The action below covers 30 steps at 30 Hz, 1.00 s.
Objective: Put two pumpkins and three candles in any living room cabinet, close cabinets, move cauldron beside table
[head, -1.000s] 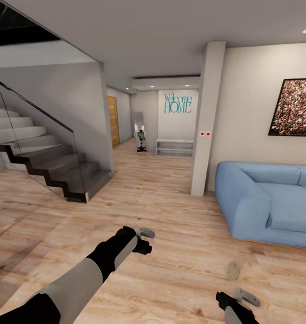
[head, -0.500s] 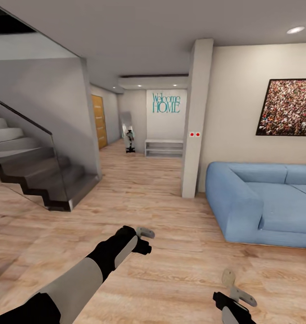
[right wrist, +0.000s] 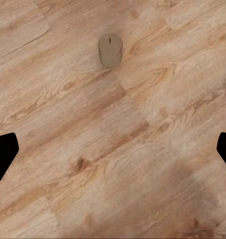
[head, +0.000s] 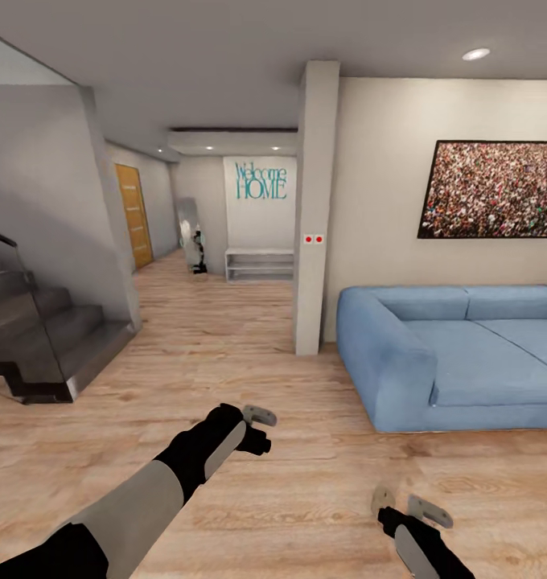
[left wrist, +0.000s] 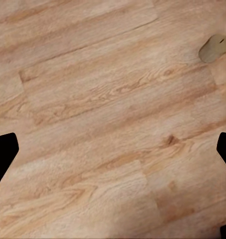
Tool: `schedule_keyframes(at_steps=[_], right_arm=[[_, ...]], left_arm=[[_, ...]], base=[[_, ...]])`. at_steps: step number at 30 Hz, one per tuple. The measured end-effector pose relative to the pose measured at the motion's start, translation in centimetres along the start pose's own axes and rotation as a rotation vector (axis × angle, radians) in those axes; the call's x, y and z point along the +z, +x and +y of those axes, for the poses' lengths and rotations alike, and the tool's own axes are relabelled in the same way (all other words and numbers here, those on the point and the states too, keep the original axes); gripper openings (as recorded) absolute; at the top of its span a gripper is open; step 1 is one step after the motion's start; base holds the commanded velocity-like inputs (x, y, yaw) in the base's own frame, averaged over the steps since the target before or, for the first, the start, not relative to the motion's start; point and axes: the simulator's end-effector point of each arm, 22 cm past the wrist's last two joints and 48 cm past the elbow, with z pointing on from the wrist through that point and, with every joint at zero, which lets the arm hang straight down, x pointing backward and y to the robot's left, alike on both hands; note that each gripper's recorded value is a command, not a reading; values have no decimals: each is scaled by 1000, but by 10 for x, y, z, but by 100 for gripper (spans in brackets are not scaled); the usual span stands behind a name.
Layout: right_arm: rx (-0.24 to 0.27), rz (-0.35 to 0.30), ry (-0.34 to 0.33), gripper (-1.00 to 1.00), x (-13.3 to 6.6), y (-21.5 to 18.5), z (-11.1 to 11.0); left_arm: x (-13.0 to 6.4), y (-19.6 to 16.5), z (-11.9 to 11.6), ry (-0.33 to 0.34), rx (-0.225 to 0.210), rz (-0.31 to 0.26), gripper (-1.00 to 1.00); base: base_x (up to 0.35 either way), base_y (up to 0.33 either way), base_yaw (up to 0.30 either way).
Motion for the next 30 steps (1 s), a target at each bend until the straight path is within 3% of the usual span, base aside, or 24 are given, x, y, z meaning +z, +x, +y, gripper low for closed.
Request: schedule_keyframes(at_steps=[4,8,15,23,30], right_arm=[[-56,49,-42,100,-5,-42,30],[-89,77,-70,100,-10,-58,50],[-203,89,-101,100,-16,-49,80],[-226,97,-102,100,-12,-41,83],[-240,137,-71,100,-2,-22,71]], left_arm=[[2,1,0,-1,0,3,100],[5,4,1,-2,0,10,100],[10,7,2,-1,-1,21,100],[16,12,1,4,-3,35,100],[20,16,1,9,-7,46,100]], base=[[329,-64,-139],[329,-26,-73],[329,-5,-51],[329,0,-93],[329,0,-91]])
